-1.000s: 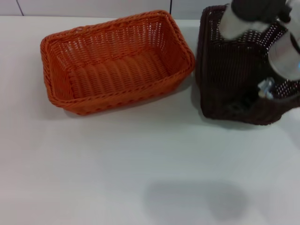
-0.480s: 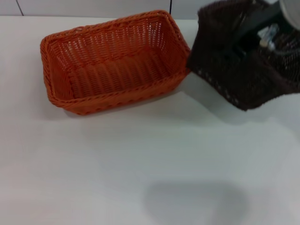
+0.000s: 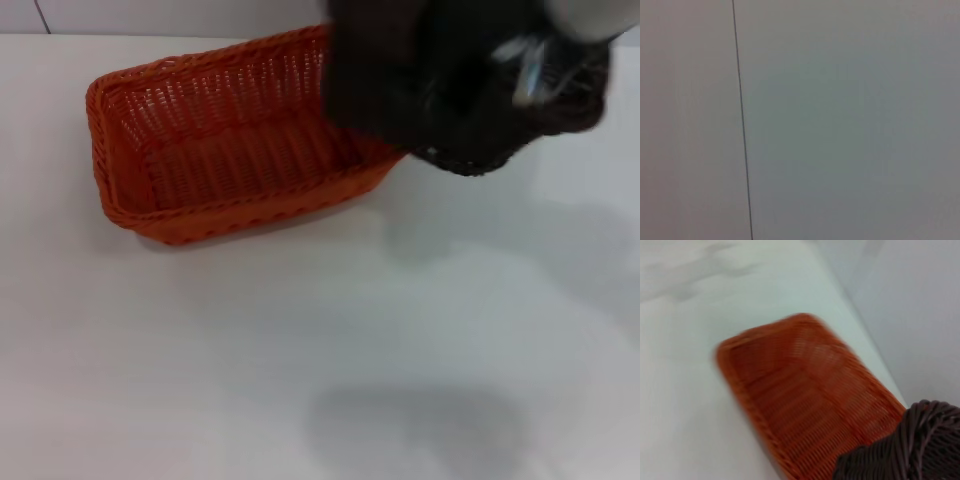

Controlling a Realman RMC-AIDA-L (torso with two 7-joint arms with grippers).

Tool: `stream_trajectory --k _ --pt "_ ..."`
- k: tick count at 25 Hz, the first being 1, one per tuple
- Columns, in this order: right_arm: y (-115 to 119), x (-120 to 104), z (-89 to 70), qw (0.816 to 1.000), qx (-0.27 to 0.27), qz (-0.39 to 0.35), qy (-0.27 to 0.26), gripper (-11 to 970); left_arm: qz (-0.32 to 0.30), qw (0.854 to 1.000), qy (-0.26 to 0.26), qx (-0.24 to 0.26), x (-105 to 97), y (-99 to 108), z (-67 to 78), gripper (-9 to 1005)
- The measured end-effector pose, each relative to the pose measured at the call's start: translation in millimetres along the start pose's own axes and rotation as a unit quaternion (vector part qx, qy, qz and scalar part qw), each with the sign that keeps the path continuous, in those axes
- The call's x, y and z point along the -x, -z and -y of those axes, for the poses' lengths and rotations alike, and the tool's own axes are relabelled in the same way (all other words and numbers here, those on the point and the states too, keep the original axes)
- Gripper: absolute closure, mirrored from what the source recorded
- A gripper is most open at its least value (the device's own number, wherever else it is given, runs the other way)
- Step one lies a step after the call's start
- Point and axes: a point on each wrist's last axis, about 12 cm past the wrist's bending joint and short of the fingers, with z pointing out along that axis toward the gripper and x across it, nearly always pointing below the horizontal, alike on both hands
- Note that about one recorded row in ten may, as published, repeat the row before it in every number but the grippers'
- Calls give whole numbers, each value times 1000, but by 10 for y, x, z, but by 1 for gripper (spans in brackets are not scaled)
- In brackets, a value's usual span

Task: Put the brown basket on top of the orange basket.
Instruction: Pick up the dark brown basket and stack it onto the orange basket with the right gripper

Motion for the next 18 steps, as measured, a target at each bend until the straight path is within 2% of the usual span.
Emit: stream_trajectory --k 3,6,10,13,15,18 --pt "-127 119 -183 990 -8 -14 139 814 0 1000 1 1 1 -2 6 150" --pt "-226 180 -244 967 -55 -23 246 813 -2 1000 3 2 -7 8 13 149" --pt "-295 180 -236 933 -82 -26 350 813 -5 1000 6 3 -22 29 15 149" --pt "-402 118 -304 893 -89 -26 441 813 -9 1000 8 2 -37 45 26 149" --pt "-499 54 -345 868 -103 -37 485 813 -12 1000 10 4 -52 56 34 149" --pt "-614 -35 -354 843 -119 -45 522 813 -17 1000 13 4 -66 66 48 149"
